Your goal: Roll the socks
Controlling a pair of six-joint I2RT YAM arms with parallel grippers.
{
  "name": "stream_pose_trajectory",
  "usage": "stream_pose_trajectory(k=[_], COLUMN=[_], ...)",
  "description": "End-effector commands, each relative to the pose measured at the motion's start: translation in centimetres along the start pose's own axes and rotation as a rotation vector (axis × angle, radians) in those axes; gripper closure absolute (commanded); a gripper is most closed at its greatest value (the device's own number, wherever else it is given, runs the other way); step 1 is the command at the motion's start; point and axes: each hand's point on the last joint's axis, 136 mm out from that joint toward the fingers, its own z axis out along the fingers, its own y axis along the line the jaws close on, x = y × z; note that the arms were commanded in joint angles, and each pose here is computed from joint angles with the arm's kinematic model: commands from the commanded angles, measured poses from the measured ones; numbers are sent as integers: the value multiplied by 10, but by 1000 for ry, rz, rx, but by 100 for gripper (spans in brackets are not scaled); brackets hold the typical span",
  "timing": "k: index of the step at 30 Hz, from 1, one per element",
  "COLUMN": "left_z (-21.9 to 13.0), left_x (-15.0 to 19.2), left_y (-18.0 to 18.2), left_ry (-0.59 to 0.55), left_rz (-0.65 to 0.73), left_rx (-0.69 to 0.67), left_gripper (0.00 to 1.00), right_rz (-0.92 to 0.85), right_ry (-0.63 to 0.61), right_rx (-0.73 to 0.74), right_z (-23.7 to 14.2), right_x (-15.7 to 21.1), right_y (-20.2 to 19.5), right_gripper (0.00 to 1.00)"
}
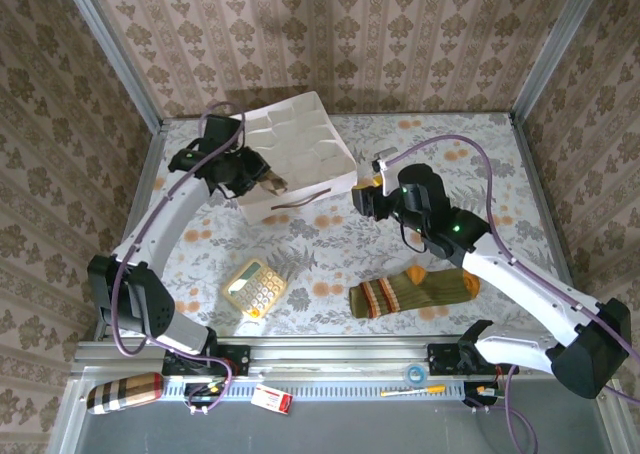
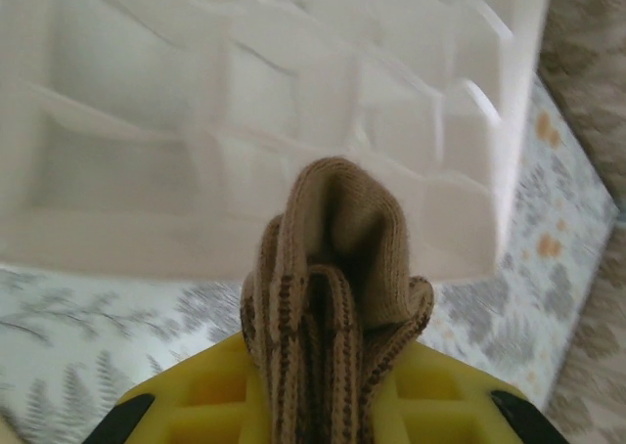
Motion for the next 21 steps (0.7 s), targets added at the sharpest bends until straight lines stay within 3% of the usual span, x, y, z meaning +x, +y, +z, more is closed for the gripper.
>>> stream_pose_trajectory(k=[1, 6, 21], left_z=[3, 18, 64], left_x=[-21, -45, -52], left_y=[19, 27, 59], left_ry=[-53, -121, -90], left_rz=[84, 138, 179], left_rx=[-77, -137, -255], left_gripper=[100, 100, 100], right_rz=[11, 34, 47], right_ry=[30, 0, 57], right_rx=[44, -4, -26], right_z=[-2, -9, -18], right_x=[-4, -16, -2], right_y=[-7, 2, 4], right_gripper=[46, 46, 50])
